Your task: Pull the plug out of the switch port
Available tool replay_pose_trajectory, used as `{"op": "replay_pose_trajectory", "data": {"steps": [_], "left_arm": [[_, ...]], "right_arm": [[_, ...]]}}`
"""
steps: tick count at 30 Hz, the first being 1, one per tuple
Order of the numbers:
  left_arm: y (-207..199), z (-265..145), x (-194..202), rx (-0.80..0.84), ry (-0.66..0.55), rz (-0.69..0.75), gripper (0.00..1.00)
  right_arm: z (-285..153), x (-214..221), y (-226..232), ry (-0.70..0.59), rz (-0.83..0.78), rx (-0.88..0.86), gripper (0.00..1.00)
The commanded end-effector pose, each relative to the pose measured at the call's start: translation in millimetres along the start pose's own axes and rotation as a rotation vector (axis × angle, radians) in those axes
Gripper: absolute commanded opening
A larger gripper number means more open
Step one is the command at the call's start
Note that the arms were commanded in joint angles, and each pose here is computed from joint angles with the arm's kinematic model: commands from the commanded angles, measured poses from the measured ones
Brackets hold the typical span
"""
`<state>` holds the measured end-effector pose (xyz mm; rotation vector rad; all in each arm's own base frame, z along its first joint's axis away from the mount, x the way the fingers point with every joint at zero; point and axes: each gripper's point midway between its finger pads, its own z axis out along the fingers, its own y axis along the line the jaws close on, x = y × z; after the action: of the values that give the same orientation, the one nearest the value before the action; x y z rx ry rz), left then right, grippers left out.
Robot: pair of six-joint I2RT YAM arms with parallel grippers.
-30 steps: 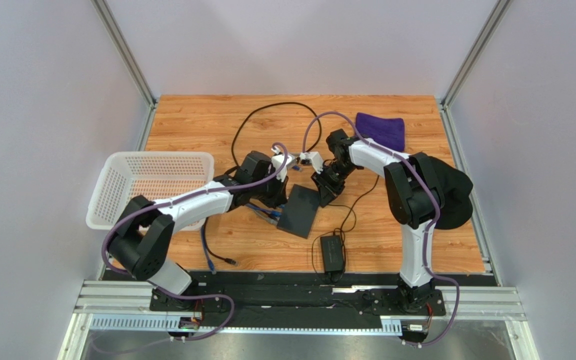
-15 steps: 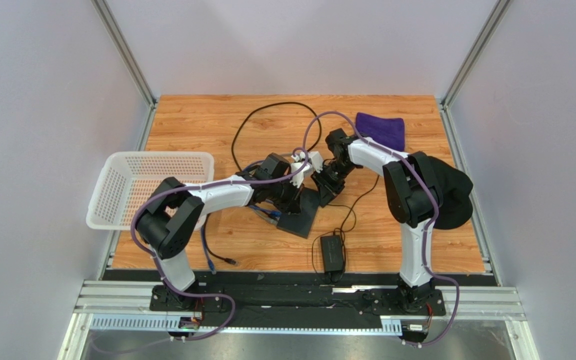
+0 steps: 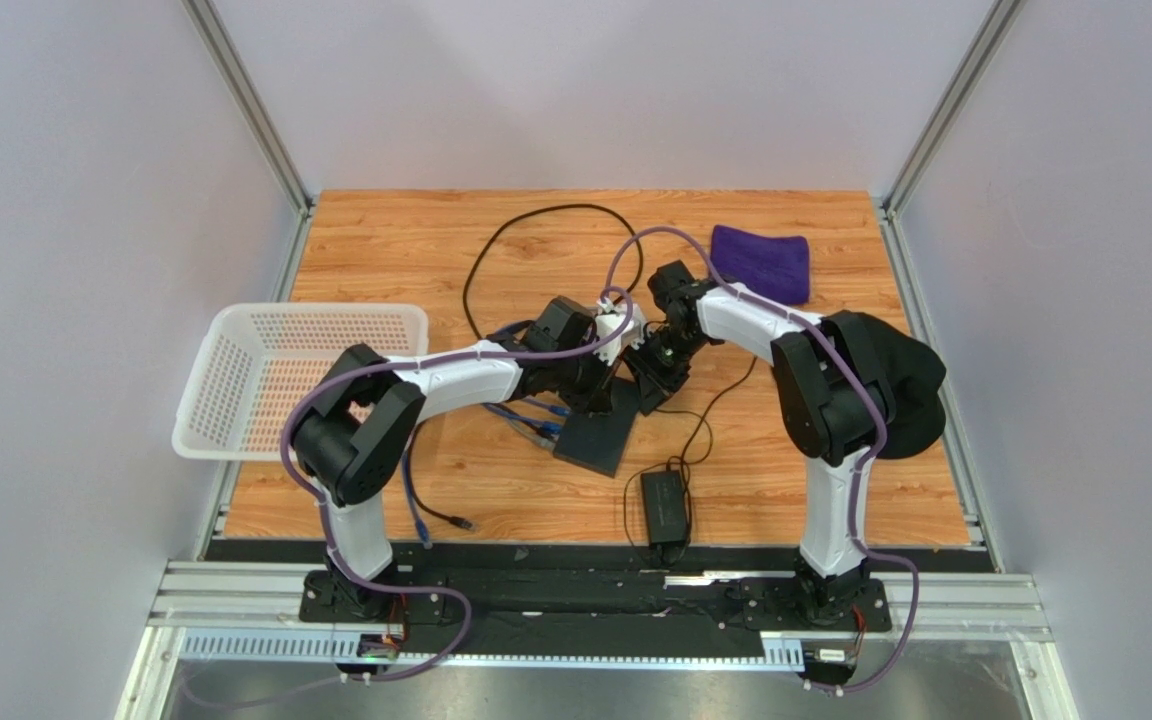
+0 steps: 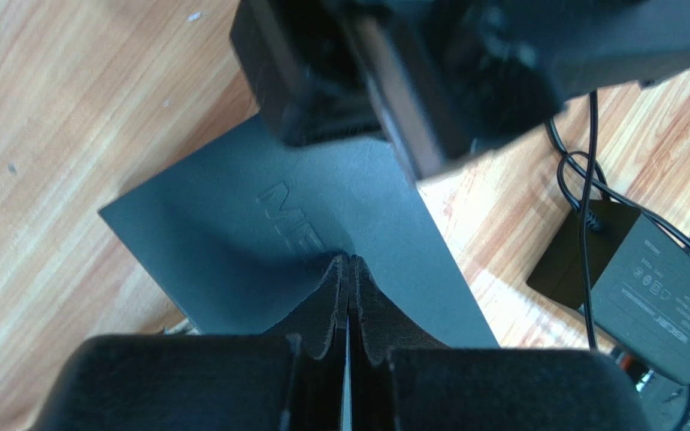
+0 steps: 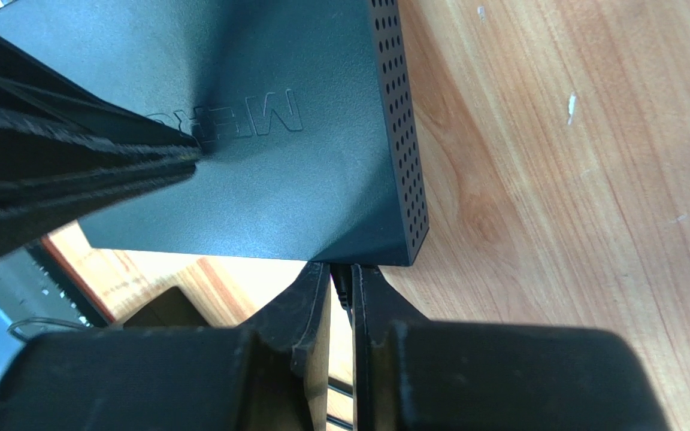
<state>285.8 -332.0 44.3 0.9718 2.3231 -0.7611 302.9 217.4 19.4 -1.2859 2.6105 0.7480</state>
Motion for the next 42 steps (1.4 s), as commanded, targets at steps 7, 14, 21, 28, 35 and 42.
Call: {"op": "replay_pose_trajectory", "data": {"steps": [7,14,21,28,35,42], "left_arm": [[30.8,10.0,26.4,-0.110,0.086,0.074,0.00],[34.0,10.9,27.6,-0.125,0.097,0.072,0.00],[40.3,8.5,32.9,-0.165,0.098,0.075,0.00],[44.8,7.6,33.3,-0.191,0.097,0.076,0.00],[51.1,9.7,34.0,-0.218,0.112,0.073,0.00],[51.7,10.7,33.5,-0.222,0.115,0.073,0.00]], "right_arm": [[5.5,33.8,-53.1,0.073,-0.061,0.295,0.00],[14.9,46.0,-45.7,0.127,-0.051,0.227,0.00],[22.5,64.2,-20.5,0.203,0.000,0.048,0.00],[20.5,77.1,-6.9,0.231,0.043,-0.068,0.00],[10.9,86.7,33.0,0.281,0.096,-0.325,0.00],[13.6,85.3,28.1,0.273,0.114,-0.286,0.00]]}}
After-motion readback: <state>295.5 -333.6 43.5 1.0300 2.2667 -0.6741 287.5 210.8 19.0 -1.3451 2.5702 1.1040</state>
